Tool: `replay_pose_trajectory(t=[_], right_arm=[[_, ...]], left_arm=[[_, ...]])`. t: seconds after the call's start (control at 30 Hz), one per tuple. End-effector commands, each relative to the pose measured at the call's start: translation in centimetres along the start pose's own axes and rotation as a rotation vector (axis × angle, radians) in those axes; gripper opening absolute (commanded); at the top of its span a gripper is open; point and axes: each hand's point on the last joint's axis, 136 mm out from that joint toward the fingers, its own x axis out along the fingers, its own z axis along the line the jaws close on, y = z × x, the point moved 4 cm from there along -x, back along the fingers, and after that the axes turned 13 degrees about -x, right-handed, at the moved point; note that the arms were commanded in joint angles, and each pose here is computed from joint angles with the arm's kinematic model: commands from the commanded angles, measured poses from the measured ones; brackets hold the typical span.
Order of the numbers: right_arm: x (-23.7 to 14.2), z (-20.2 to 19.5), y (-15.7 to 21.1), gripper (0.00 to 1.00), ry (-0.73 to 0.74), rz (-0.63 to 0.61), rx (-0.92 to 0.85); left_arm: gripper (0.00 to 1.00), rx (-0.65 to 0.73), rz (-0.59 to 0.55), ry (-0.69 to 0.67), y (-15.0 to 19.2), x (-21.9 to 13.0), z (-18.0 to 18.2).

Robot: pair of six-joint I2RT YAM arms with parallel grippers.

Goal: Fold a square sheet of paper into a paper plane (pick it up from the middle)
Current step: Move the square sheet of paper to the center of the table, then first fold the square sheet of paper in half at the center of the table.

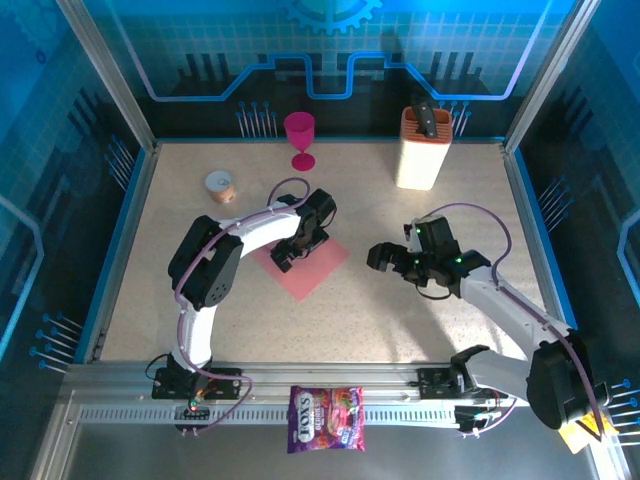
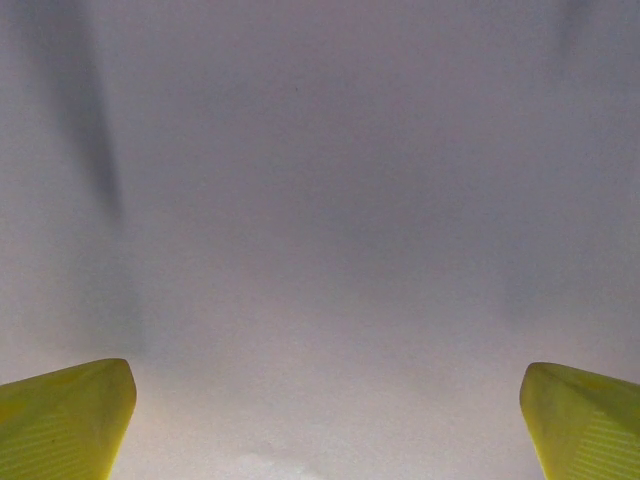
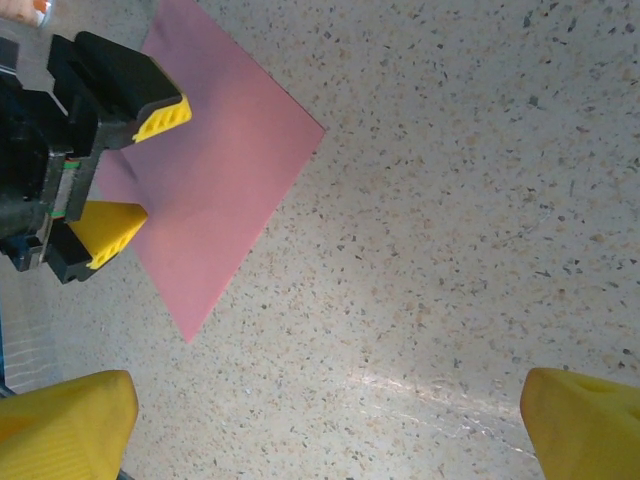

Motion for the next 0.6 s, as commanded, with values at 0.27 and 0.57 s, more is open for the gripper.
replay_pose_trajectory(t=[0.27, 0.57], right_arm=[[0.6, -0.2, -0.3, 0.99, -0.008, -0.013, 0.001], [0.4, -0.4, -0.3, 0.99, 0.007, -0.027, 0.003]], left_arm=[[1.00, 0.023, 0.013, -0.072, 0.0, 0.1, 0.4], [1.00, 0.015, 0.028, -0.099, 0.4, 1.3, 1.0]])
